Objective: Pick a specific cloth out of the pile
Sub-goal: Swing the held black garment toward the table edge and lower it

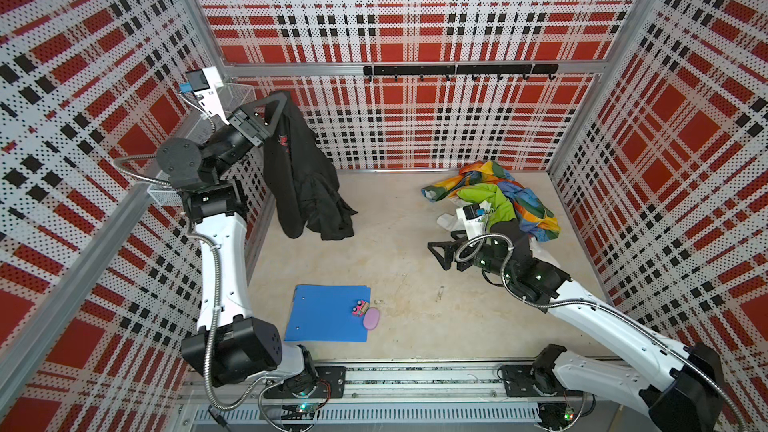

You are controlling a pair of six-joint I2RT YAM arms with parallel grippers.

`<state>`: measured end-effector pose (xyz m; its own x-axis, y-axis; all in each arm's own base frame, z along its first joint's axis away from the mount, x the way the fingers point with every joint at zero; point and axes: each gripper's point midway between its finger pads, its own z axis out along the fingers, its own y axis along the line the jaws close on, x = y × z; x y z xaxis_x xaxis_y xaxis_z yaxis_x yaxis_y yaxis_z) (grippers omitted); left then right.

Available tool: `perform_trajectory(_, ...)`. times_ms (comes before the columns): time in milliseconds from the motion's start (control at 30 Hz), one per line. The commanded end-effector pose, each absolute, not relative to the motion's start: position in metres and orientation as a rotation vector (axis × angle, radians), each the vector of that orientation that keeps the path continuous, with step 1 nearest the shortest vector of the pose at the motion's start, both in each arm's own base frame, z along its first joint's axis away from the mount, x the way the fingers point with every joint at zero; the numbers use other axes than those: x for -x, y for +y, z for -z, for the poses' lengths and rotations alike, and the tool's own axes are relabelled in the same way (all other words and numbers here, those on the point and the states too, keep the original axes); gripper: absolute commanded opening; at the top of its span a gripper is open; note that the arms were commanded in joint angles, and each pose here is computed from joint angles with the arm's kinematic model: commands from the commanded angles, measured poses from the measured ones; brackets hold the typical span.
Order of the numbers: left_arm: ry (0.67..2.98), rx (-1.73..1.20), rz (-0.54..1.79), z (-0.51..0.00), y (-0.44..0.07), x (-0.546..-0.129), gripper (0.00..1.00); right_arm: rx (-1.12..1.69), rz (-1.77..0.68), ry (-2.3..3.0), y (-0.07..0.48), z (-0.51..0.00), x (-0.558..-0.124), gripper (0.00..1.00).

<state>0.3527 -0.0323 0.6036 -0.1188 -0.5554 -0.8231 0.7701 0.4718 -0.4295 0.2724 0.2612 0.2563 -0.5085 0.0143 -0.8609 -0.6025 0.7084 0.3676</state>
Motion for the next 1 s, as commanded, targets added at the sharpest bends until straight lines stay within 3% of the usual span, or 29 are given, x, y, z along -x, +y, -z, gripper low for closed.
perform_trajectory(0,1.206,-0.281,1.092,-0.623,-0.036,-0.337,0.00,0.419,-0.873,1.833,0.275,-0.301,-0.279,1.00)
perform_trajectory(400,1.222,-0.256,1.105,-0.599,-0.041,-0.368,0.00,0.431,-0.871,1.850,0.294,-0.295,-0.273,1.00)
perform_trajectory(733,1.360,-0.114,0.979,-0.503,-0.029,-0.397,0.00,0.411,-0.834,1.859,0.287,-0.294,-0.274,1.00)
perform_trajectory(967,1.443,-0.090,0.944,-0.463,-0.037,-0.402,0.00,0.404,-0.817,1.874,0.286,-0.291,-0.276,1.00)
